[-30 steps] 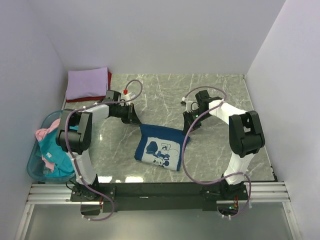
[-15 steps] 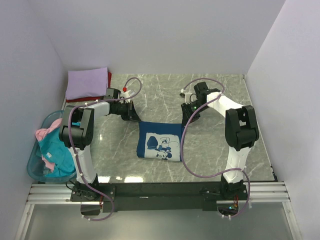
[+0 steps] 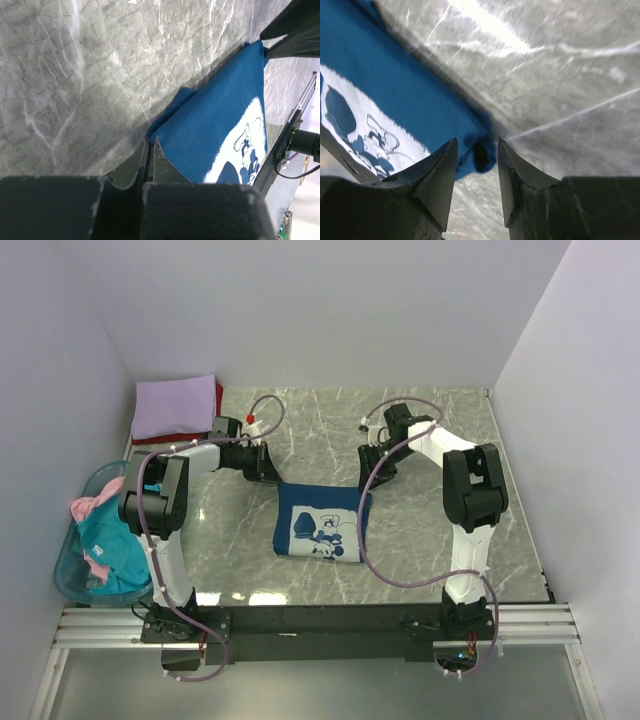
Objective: Fold and stack the t-shirts
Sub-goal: Fold the tshirt
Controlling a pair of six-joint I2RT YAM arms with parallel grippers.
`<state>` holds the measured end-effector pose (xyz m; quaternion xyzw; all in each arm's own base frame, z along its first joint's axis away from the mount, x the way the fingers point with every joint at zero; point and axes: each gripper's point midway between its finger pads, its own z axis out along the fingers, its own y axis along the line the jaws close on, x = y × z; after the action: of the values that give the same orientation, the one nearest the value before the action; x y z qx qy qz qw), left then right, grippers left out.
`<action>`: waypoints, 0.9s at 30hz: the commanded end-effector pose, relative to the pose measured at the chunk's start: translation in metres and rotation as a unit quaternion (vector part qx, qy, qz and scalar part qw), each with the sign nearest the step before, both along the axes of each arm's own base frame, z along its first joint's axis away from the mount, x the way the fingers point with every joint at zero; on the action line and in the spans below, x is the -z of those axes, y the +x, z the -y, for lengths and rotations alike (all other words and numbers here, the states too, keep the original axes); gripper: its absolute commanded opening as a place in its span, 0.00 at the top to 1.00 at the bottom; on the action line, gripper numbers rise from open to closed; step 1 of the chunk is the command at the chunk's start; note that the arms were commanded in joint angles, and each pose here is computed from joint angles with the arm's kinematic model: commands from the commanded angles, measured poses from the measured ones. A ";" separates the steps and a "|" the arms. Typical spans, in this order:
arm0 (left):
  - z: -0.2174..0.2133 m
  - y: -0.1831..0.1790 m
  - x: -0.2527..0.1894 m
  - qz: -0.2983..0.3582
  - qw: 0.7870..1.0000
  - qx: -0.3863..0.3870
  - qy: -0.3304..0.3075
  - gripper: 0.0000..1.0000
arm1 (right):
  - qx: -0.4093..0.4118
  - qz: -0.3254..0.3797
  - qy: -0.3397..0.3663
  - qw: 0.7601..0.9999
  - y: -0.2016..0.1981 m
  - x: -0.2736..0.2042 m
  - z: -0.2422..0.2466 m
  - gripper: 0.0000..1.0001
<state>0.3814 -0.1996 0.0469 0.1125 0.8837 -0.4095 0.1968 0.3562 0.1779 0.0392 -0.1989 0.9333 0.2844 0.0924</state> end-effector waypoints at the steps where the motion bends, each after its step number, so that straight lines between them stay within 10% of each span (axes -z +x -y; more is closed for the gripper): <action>1: 0.008 0.013 -0.011 0.036 0.999 0.017 -0.011 0.99 | 0.013 0.012 0.014 1.000 0.018 -0.005 -0.005 0.55; 10: 0.010 0.016 -0.013 0.035 0.999 0.017 -0.017 0.99 | 0.009 -0.019 0.048 0.999 0.016 -0.003 -0.017 0.59; 18: 0.009 0.016 -0.015 0.040 0.999 0.016 -0.013 0.99 | 0.000 0.012 0.065 0.998 0.011 -0.037 -0.019 1.00; 27: 0.004 0.022 -0.017 0.063 0.998 0.006 0.008 0.99 | 0.007 0.083 0.037 0.996 -0.003 -0.083 0.009 1.00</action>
<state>0.3872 -0.2029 0.0455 0.1185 0.8825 -0.4072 0.2034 0.3557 0.1893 0.0952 -0.2040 0.9133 0.3250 0.1365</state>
